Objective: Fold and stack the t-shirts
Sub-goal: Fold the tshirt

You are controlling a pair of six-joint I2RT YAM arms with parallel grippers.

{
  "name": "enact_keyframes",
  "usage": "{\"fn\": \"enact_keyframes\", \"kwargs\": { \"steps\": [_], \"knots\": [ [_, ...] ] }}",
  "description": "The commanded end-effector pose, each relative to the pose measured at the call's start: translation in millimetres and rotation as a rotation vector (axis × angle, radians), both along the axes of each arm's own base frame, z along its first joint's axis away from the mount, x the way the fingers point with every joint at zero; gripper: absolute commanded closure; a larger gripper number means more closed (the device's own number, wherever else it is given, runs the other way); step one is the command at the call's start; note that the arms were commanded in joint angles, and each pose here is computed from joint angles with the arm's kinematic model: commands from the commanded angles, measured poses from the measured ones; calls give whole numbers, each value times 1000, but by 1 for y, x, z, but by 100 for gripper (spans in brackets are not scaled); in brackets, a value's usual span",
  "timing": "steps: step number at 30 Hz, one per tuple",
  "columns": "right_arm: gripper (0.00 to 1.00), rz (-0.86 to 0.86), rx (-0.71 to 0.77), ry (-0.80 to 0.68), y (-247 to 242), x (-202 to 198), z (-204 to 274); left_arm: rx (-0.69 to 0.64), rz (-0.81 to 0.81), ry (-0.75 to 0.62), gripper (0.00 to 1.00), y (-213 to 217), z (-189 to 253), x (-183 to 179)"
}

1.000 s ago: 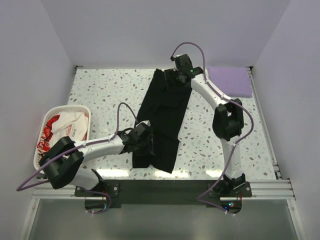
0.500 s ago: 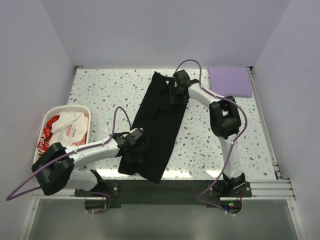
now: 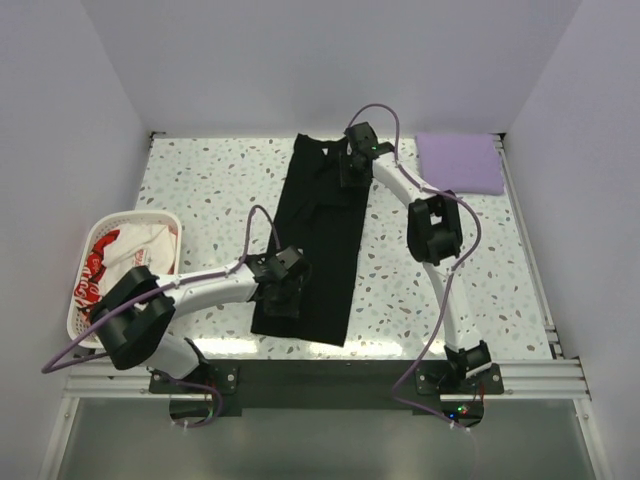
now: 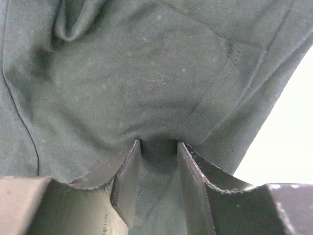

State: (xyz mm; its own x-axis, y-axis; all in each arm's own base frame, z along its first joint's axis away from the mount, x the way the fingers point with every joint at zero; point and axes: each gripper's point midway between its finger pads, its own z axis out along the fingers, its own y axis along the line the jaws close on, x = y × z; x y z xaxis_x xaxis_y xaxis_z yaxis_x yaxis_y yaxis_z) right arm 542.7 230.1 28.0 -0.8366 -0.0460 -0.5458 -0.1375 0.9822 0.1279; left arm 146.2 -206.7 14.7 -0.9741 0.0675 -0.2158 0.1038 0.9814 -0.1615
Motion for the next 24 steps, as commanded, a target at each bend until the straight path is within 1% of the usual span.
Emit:
{"fn": "enact_keyframes", "kwargs": {
  "steps": [1,2,3,4,6,9,12,14,15,16,17,19,20,22,23,24],
  "knots": [
    [58,4,-94,18,-27,16,-26,-76,-23,-28,62,-33,6,19],
    [56,19,-121,17,-29,20,-36,-106,-25,-23,62,-42,8,21],
    [55,19,-127,0,-31,26,-35,-117,-15,-13,62,-47,5,21],
    [54,23,-124,-30,-29,34,-28,-133,-9,-5,61,-51,4,21],
    [51,42,-117,-50,-29,41,-28,-184,-8,12,61,-64,5,19],
    [45,68,-107,-88,-26,48,-15,-208,-10,1,57,-69,11,20],
    [40,78,-90,-133,-24,50,11,-229,-14,-28,51,-69,23,22],
    [37,78,-77,-163,-22,49,34,-233,-21,-49,49,-67,32,23],
    [34,80,-67,-176,-21,49,44,-251,-27,-72,48,-68,41,25],
    [32,76,-65,-183,-23,49,50,-258,-30,-86,47,-67,46,25],
    [31,72,-45,-215,-21,49,73,-259,-30,-97,46,-65,51,25],
    [27,59,-14,-235,-21,46,92,-269,-23,-148,44,-60,64,29],
    [27,53,6,-263,-21,45,112,-265,-21,-165,44,-57,67,31],
    [26,35,51,-268,-20,40,127,-263,-26,-216,42,-52,77,35],
    [26,32,87,-283,-20,37,144,-277,-38,-234,42,-54,80,37],
    [26,36,112,-272,-17,33,144,-274,-68,-241,42,-55,80,37]
  ]
}}
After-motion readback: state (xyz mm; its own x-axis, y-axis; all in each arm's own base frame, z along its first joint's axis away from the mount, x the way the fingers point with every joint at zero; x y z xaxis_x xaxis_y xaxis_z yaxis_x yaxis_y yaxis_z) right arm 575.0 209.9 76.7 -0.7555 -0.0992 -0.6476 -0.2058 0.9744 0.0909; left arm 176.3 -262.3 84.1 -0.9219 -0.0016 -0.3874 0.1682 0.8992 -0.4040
